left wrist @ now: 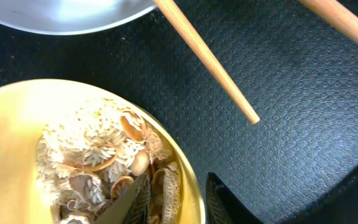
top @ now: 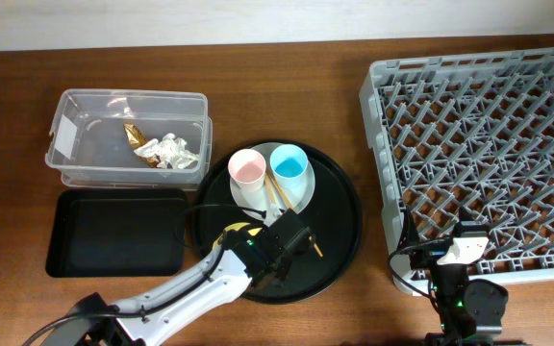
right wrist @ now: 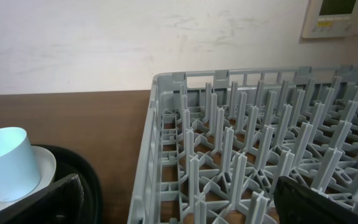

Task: Sort waste into correct bins and load items into the dishwasher rack
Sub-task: 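Move the left gripper to the yellow bowl and grip its rim, then lift the yellow bowl and carry it left over the black tray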

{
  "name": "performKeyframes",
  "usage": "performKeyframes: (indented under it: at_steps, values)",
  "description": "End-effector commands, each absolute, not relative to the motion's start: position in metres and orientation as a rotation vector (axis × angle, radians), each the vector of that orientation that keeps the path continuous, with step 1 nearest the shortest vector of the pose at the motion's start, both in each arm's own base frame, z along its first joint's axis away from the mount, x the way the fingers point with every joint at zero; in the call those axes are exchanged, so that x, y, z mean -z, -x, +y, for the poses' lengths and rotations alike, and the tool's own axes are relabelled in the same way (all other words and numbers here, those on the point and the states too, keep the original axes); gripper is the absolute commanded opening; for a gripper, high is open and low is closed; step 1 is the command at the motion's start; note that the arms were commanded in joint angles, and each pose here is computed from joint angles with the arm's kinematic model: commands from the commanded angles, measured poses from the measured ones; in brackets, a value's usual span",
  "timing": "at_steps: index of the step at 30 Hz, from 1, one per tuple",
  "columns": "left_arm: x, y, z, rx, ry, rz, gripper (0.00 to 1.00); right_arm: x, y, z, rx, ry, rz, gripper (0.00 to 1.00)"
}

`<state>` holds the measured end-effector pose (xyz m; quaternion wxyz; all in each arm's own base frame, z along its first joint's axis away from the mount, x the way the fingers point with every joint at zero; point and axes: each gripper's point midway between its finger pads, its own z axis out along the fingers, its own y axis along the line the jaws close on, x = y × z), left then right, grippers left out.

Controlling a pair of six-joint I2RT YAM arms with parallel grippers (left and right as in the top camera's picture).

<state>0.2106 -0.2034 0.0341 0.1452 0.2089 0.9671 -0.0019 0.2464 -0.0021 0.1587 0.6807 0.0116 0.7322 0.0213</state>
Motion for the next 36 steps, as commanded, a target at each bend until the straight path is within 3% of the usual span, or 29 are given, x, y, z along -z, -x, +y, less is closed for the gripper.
performKeyframes:
  at_steps: [1, 36]
  values:
    - [-0.032, -0.211, -0.203, -0.006, -0.591, 2.779, 0.3, -0.156, -0.246, -0.002, -0.049, -0.026, 1.648, 0.99]
    - [-0.031, -0.216, -0.218, 0.069, -0.56, 2.778, 0.3, -0.156, -0.246, -0.002, -0.049, -0.026, 1.648, 0.99]
